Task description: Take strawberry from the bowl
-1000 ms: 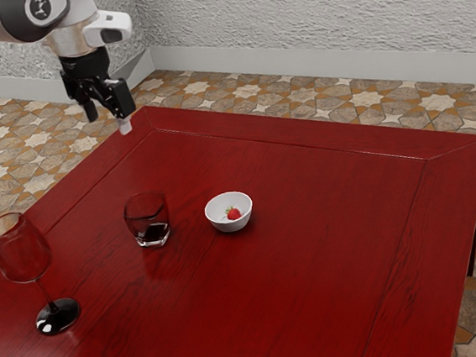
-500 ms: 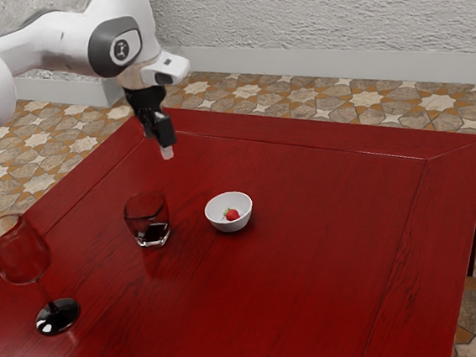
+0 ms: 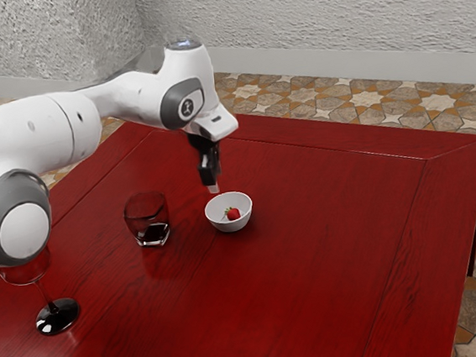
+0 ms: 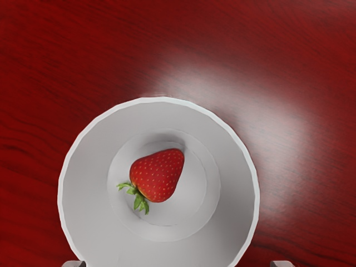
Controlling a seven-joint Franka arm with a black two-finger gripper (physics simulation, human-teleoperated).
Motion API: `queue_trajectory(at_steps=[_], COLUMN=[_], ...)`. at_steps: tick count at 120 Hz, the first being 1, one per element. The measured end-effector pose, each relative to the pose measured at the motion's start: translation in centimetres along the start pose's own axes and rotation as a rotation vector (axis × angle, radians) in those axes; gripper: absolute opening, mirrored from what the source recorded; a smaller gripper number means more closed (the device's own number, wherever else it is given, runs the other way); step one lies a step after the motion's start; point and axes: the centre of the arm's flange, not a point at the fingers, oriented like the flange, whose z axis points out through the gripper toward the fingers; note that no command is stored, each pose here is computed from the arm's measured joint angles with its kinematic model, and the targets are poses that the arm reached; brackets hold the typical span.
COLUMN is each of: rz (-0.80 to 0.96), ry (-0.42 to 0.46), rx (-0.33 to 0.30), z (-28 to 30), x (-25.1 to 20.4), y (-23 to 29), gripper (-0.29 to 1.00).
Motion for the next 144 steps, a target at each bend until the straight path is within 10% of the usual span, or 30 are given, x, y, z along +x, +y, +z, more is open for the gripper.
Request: queue_trajectory(at_steps=[144], rz=[0.534], ry=[0.014], rx=[0.010], z=[10.7], x=[1.3], y=[-0.9], gripper=[0.23])
